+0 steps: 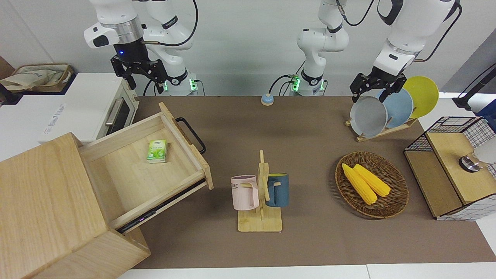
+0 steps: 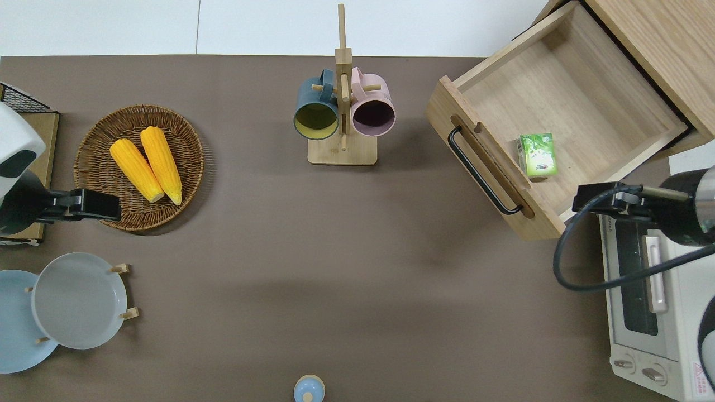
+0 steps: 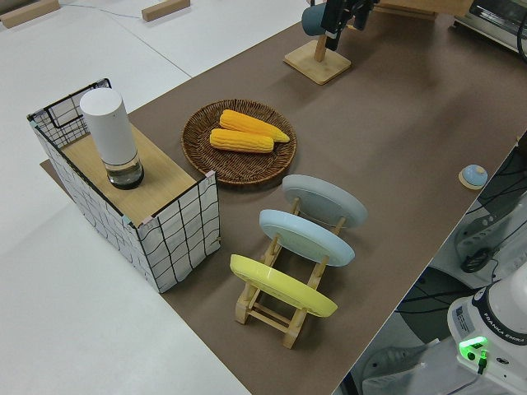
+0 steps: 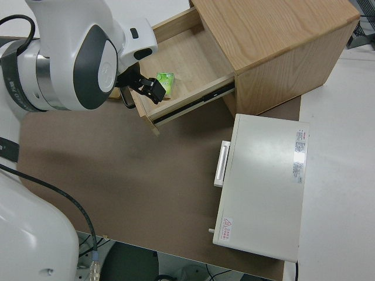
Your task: Slide drawer open with right arm
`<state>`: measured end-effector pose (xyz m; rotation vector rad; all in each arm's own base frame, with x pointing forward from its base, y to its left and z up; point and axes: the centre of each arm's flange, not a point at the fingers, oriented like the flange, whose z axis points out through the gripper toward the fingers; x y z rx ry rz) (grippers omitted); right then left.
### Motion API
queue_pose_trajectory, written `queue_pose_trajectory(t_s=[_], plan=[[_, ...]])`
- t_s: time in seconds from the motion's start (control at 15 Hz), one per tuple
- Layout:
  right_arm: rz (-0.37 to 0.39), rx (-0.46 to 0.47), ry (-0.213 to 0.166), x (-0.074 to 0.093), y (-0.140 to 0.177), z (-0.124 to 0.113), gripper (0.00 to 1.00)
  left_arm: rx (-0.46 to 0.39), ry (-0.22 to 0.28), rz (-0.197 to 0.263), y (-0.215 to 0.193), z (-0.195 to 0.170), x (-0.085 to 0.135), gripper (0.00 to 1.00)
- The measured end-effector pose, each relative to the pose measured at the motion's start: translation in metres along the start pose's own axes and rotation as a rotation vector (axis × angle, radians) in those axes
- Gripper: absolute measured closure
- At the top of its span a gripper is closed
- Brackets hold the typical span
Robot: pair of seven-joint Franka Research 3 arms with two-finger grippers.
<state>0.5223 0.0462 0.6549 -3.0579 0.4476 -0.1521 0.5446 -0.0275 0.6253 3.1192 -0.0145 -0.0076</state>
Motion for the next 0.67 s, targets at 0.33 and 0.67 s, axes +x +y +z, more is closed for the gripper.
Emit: queue_pose_trajectory(t_s=[0.33,0.67], plan=[[0.011,0.014,-0.002,0.0056,0.0085,0.0024,0.0,0.0,0.0,0.0,0.0,0.0,0.0,0.0],[-0.005,0.015,-0.004,0.0035,0.0023,0.0031,0.0,0.0,0.0,0.0,0.0,0.0,0.0,0.0]])
